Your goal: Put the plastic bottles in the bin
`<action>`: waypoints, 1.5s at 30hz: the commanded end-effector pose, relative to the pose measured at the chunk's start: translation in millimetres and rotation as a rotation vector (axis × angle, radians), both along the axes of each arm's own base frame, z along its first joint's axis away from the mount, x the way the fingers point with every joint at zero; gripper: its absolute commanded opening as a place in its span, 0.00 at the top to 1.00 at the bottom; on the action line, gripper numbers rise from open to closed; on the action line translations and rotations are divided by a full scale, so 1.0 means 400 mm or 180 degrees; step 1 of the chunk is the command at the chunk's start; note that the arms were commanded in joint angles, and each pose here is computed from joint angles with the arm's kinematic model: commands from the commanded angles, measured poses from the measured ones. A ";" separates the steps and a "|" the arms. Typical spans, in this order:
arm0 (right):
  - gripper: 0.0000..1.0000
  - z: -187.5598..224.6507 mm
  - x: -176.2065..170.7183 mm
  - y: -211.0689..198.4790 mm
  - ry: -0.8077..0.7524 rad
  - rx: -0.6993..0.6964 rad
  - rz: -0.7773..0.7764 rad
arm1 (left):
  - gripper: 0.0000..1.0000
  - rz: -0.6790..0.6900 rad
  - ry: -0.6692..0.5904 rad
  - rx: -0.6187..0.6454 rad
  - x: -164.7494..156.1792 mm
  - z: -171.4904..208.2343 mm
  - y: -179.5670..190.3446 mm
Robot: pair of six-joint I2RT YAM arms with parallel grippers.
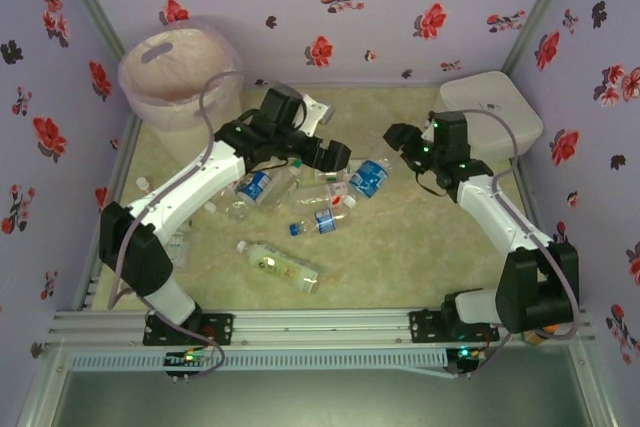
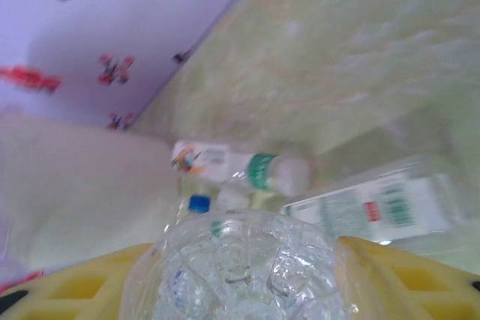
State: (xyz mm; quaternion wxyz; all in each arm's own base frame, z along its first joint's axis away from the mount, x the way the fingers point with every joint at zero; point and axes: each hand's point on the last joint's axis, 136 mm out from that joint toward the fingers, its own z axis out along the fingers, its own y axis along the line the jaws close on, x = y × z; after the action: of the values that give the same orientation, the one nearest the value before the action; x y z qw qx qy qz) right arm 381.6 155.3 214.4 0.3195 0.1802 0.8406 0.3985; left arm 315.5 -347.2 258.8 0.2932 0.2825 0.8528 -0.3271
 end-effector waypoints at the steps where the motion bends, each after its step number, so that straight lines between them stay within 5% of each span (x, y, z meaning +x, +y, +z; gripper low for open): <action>1: 0.80 0.098 -0.018 0.110 -0.0525 -0.0037 0.0664 | 0.00 -0.0002 -0.0033 -0.0070 0.009 0.014 -0.025; 10: 0.80 0.152 -0.026 0.191 -0.0812 0.0212 0.0837 | 0.00 0.0087 0.0163 -0.0501 -0.003 0.007 -0.076; 19: 0.77 0.172 -0.010 0.192 -0.0894 0.0355 0.0733 | 0.01 -0.0074 0.0261 -0.0521 -0.043 -0.022 -0.138; 27: 0.70 0.173 0.002 0.194 -0.0860 0.0367 0.0701 | 0.32 0.0008 0.0195 -0.0436 -0.036 -0.032 -0.128; 32: 0.47 0.167 -0.002 0.186 -0.0847 0.0320 0.0664 | 0.50 0.0015 0.0159 -0.0455 -0.032 -0.031 -0.129; 41: 0.02 0.144 -0.017 0.087 -0.0614 -0.0298 0.0279 | 0.52 0.0084 0.0103 -0.0365 -0.026 -0.042 -0.113; 45: 0.00 0.181 -0.025 -0.014 -0.0701 -0.0539 -0.0028 | 0.52 0.0085 0.0105 -0.0309 -0.024 -0.036 -0.110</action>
State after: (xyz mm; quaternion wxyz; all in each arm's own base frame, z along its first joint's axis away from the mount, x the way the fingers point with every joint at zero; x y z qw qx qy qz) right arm 371.0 188.5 263.9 0.3765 0.0911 0.8314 0.3984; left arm 301.8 -392.6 235.1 0.2788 0.2466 0.8474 -0.3786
